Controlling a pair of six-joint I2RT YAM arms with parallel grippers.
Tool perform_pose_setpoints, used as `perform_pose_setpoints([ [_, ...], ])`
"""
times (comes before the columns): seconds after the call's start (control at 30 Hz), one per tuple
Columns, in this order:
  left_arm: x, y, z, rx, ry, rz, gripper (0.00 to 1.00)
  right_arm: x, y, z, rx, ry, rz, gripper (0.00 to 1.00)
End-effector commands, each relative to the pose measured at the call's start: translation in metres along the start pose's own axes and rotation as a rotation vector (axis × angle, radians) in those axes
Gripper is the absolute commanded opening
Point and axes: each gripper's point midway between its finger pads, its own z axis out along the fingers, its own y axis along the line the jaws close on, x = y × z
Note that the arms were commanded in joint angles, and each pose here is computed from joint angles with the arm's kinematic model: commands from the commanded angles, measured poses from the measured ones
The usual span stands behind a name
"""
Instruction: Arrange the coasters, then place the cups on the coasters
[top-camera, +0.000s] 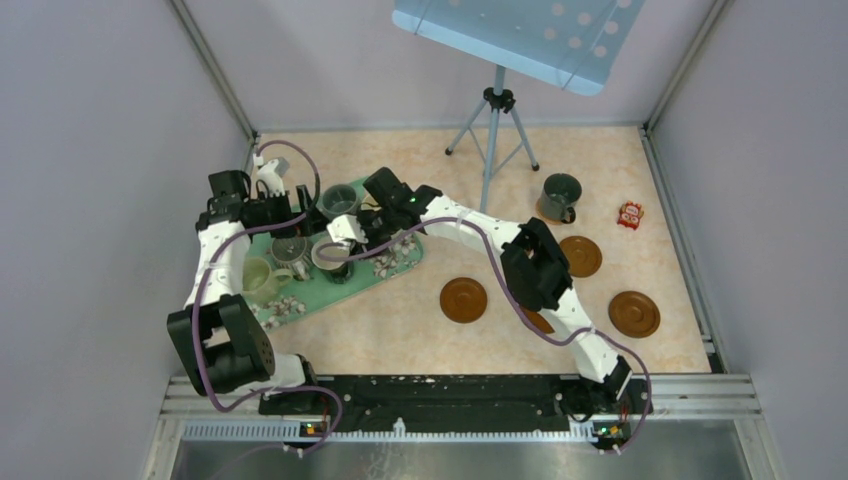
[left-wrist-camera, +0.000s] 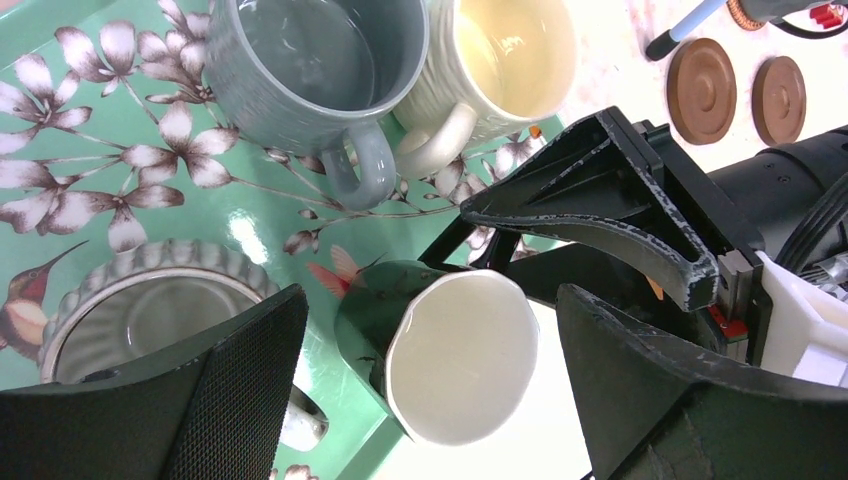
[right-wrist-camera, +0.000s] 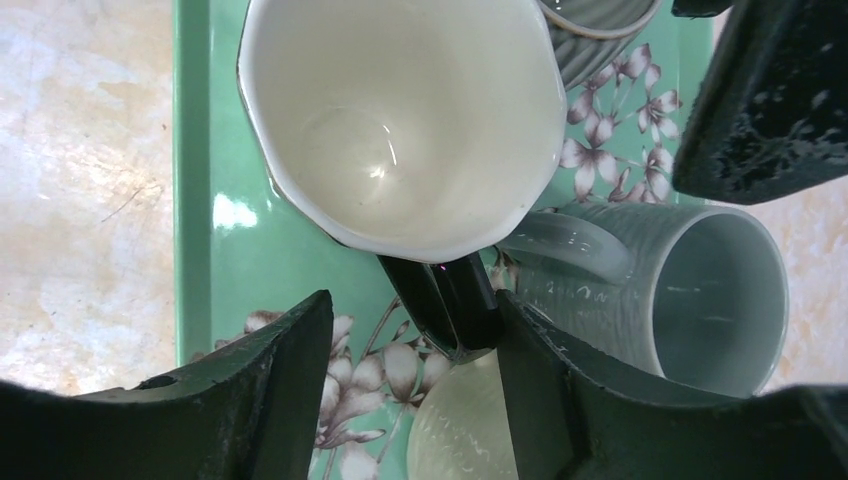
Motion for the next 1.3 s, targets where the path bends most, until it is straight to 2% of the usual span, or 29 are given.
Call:
perform_pose_setpoints([
  [0.0,-0.017,-0.013,-0.013,0.019,-0.064,0.048,0.99,-0.038,-0.006,-0.021,0.002,-0.06,-0.008,0.58],
  [0.5,-0.02,-0.014,-0.015,0.028,-0.081,0.048,0.99,-0.04,0.008,-0.022,-0.022,-0.07,0.127,0.51],
  [0.7,-0.025,-0.01,-0.017,0.005,-0.089,0.036,0.99,-0.028,0.015,-0.009,-0.002,-0.01,0.191,0.48],
  [0.9,-0.025,-0.007,-0.018,0.0,-0.091,0.025,0.99,-0.025,0.016,-0.003,0.014,-0.006,0.225,0.47],
  [1.13,-0.025,-0.004,-0.018,-0.006,-0.095,0.013,0.99,-0.026,0.014,-0.001,0.03,-0.018,0.259,0.39],
  [1.27,-0.024,-0.002,-0.018,-0.008,-0.096,0.009,0.99,-0.026,0.013,-0.001,0.045,-0.015,0.286,0.31],
])
